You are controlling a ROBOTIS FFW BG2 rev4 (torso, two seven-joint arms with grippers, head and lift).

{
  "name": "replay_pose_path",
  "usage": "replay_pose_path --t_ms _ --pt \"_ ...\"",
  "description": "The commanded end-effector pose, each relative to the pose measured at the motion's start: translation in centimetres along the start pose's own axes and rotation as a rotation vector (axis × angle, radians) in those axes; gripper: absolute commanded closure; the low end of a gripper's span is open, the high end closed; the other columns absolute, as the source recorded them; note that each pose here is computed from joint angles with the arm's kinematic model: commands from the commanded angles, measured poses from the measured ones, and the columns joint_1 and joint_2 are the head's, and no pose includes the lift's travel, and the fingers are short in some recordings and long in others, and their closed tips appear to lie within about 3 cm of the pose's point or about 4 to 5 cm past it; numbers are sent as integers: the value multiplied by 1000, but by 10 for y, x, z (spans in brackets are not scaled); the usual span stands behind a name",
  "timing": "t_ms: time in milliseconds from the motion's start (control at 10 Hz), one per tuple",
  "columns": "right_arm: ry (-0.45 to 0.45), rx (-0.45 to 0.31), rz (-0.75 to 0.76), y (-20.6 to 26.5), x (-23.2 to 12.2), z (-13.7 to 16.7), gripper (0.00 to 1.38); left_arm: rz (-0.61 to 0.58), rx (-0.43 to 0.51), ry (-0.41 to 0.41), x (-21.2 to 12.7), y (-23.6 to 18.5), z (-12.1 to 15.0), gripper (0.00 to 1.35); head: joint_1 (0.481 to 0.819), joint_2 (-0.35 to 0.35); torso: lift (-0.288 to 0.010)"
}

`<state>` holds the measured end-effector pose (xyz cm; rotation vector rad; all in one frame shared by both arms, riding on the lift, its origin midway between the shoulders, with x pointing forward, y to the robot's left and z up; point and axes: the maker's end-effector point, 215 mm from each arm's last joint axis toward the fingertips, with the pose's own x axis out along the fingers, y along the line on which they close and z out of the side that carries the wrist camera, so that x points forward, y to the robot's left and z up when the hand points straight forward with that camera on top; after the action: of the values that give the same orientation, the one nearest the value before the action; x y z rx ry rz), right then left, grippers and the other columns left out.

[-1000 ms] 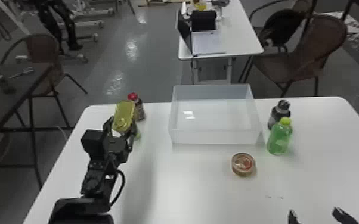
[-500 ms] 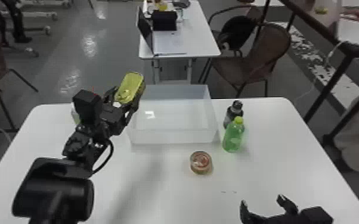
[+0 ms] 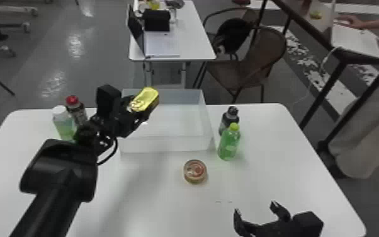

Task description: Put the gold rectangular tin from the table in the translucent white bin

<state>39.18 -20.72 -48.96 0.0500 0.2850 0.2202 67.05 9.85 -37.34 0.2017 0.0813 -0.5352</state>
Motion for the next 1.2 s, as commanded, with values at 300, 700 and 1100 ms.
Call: replay_pose_path --t_ms 300,700,1100 --pt "-5 1 13 1 9 2 107 -42 147 288 20 12 -75 927 695 -93 -29" --pt "-4 9 20 5 12 0 107 -73 256 322 24 6 -76 677 695 -89 -29" --pt "-2 12 17 3 7 -1 107 -88 239 273 24 -5 -67 116 695 -94 -29"
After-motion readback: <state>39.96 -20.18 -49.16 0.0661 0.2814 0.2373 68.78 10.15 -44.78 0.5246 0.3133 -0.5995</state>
